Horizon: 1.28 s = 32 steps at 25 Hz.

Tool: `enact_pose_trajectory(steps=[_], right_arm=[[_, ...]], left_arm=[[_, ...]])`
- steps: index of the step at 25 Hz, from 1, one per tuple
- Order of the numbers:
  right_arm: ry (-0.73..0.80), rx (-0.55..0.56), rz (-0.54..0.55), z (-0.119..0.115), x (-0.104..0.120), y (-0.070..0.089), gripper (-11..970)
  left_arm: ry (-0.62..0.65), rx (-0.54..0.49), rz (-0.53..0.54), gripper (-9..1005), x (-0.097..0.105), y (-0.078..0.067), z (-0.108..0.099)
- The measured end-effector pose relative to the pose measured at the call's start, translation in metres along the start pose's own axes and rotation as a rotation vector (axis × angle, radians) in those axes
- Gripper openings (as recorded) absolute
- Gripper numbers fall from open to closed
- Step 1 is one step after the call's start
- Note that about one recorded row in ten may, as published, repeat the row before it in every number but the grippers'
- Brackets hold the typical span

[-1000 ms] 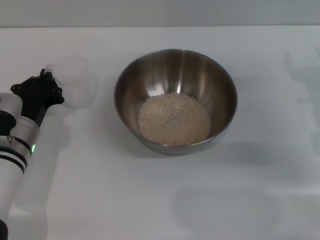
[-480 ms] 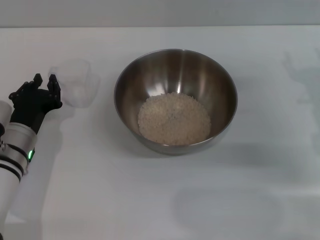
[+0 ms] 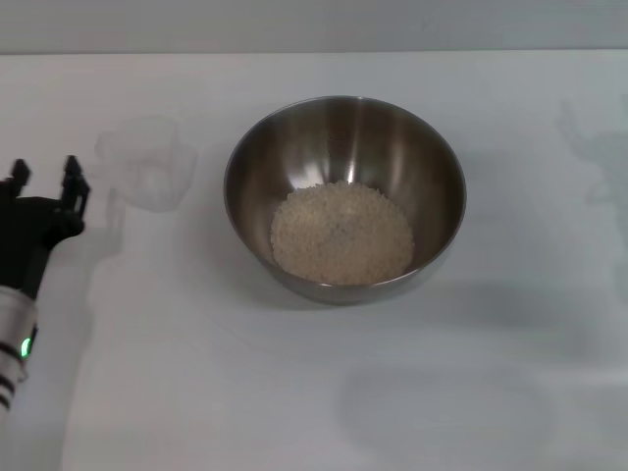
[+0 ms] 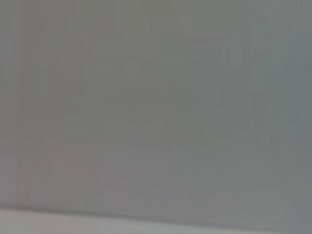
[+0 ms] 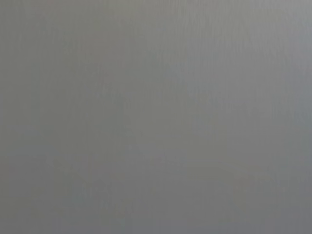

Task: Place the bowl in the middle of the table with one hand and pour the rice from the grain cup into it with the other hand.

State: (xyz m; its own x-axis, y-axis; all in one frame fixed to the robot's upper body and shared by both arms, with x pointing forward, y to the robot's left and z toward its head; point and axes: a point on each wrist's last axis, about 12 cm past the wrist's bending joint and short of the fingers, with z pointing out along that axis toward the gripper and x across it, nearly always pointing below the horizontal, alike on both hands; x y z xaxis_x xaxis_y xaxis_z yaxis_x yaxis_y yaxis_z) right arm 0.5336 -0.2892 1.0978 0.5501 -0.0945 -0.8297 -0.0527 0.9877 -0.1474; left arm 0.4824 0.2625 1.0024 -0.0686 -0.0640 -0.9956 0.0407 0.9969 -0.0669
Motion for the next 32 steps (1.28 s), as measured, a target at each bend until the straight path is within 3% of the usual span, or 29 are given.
enact_pose_trajectory(steps=[4,11,20,32], right_arm=[[-0.005,0.008,-0.003,-0.004,-0.001,-0.002,816],[0.011,0.018,-0.007,-0.012,0.002,-0.004,816],[0.029,0.052,0.011,-0.012,0.005,-0.008,817],[0.042,0.035,0.005,-0.008,0.009,-0.006,817]], left_arm=[[-0.109,-0.002,0.0,584,-0.005,0.005,-0.016],[-0.283,0.086,0.035,616,-0.014,0.01,-0.041],[-0.331,0.086,0.027,834,-0.019,0.012,-0.042],[-0.323,0.103,0.033,834,-0.02,0.009,-0.034]])
